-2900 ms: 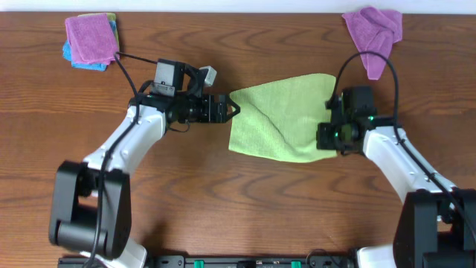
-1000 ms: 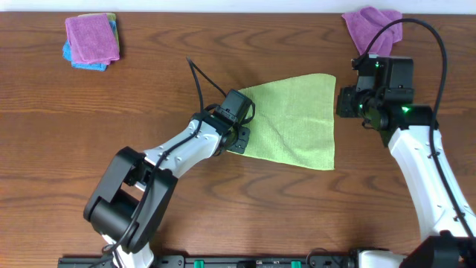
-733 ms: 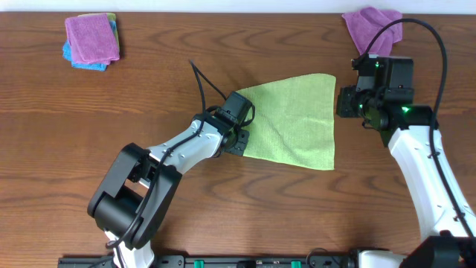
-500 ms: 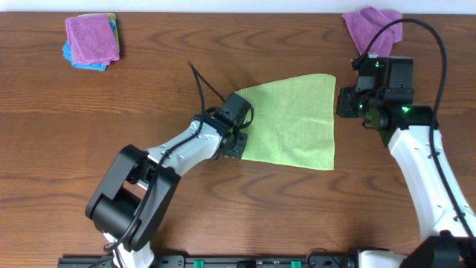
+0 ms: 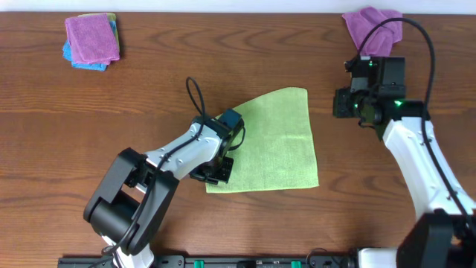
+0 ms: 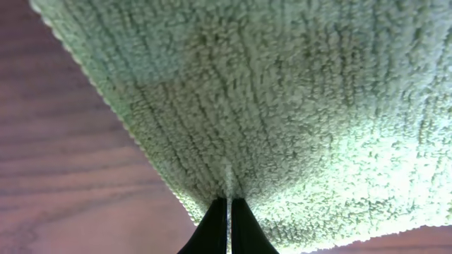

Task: Fold the cloth

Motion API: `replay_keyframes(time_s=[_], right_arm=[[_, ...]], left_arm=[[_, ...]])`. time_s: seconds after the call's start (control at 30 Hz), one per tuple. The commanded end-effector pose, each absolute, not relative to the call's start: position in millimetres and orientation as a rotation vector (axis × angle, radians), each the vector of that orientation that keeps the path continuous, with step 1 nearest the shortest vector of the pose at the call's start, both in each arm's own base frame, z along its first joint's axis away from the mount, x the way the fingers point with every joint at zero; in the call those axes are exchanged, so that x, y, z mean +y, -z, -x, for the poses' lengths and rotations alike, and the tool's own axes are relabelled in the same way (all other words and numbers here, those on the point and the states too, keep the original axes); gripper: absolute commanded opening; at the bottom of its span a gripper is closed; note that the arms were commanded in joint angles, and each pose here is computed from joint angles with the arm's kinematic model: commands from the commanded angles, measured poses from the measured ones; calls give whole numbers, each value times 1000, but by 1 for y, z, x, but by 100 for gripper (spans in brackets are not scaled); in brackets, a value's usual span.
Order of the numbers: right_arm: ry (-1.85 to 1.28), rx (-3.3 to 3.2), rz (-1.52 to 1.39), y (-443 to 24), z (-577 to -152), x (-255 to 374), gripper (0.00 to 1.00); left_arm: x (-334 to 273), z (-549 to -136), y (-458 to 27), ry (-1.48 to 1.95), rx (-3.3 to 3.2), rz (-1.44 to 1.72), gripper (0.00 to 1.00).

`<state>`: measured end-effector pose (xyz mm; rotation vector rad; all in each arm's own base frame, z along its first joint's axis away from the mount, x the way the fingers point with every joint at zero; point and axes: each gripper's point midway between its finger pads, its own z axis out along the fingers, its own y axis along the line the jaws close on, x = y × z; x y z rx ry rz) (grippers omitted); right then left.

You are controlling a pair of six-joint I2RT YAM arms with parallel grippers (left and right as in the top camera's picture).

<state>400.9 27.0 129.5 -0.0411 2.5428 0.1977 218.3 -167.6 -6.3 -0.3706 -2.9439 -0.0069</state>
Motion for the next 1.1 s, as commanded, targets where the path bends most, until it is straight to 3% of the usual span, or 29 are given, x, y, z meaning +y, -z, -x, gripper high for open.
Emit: replay_keyframes(time_s=[0.0, 0.17, 0.33, 0.53, 0.73, 0.87, 0.9, 0.97, 1.03, 1.07], right_arm=[[-209, 2518, 65, -134, -409, 28, 1], [-199, 2495, 90, -137, -413, 28, 1], [-189, 2505, 122, -135, -411, 28, 1], [-293, 2545, 173, -130, -398, 40, 1], [-424, 2553, 207, -130, -390, 57, 1], [-449, 2589, 210, -126, -381, 59, 1], [-490, 2591, 247, -127, -377, 65, 1], [-549, 2594, 279, -127, -371, 72, 1], [-561, 2604, 278, -126, -368, 73, 2], [-564, 2611, 277, -126, -366, 73, 1]], left_arm=[[-163, -201, 20, 29, -2881, 313, 6], [-175, -217, 0, -49, -2976, 294, 6], [-197, -257, -60, -245, -3232, 287, 6], [-163, -295, -121, -150, -3550, 46, 6], [-133, -317, -97, -181, -3493, -174, 6], [-133, -339, -78, -395, -3432, -212, 6], [-136, -342, -74, -483, -3403, -205, 14], [-143, -348, -70, -664, -3343, -173, 43], [-148, -352, -71, -801, -3303, -152, 56], [-150, -354, -74, -862, -3288, -150, 73]])
